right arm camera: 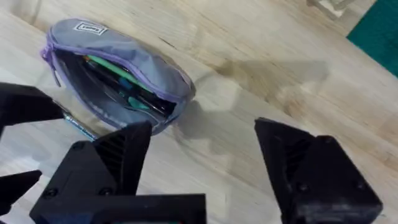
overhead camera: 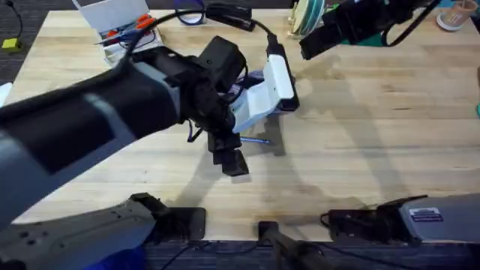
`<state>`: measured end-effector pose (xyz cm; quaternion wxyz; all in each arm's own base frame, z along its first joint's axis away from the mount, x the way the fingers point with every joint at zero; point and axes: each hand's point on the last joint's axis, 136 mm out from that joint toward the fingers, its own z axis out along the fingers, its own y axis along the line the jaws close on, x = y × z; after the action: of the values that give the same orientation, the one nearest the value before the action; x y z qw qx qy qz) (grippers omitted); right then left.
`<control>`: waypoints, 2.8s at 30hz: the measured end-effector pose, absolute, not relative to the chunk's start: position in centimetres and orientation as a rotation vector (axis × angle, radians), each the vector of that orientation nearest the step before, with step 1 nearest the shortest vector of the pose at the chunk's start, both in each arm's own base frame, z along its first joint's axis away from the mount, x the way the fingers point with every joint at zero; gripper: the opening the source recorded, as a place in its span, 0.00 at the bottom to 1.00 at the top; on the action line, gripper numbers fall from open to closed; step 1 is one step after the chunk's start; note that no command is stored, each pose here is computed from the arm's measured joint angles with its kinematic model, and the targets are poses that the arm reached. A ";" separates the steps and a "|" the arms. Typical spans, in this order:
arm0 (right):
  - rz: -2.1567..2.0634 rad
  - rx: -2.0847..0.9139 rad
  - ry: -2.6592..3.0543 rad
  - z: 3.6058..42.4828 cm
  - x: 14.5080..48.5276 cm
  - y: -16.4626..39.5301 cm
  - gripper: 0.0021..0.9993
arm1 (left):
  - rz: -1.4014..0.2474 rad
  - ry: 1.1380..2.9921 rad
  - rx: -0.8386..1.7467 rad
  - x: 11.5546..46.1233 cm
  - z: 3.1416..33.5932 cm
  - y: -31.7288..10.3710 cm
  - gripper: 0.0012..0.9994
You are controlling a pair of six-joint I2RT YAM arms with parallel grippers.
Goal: Unzip the bag, pick up the pens from the table one at a time and place them inside, then zip the bag closed.
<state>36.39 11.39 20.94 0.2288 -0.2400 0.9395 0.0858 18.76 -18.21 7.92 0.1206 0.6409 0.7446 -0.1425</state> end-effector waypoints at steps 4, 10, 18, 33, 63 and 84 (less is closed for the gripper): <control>0.236 -0.661 2.586 20.9 36.4 11.4 1.00 | -0.431 2.213 1.902 18.7 6.5 -18.2 1.00; 0.236 -0.661 2.586 20.9 36.4 11.4 1.00 | -0.436 2.237 1.916 19.3 4.8 -18.5 0.99; 0.236 -0.661 2.587 20.9 36.4 11.4 1.00 | -0.441 2.242 1.942 19.5 3.9 -18.6 1.00; 0.236 -0.661 2.586 20.9 36.4 11.4 1.00 | -0.424 2.248 1.955 20.7 3.5 -18.9 0.76; 0.236 -0.661 2.587 20.9 36.4 11.4 1.00 | -0.425 2.325 1.911 20.9 3.6 -18.8 0.04; 0.221 -0.598 2.599 20.9 36.9 9.6 1.00 | -0.291 2.118 1.789 22.7 13.0 -19.3 0.04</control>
<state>36.88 9.65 20.93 0.2306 -0.2175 0.9450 0.0803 22.67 -19.25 13.01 0.1761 0.6318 0.7479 -0.1027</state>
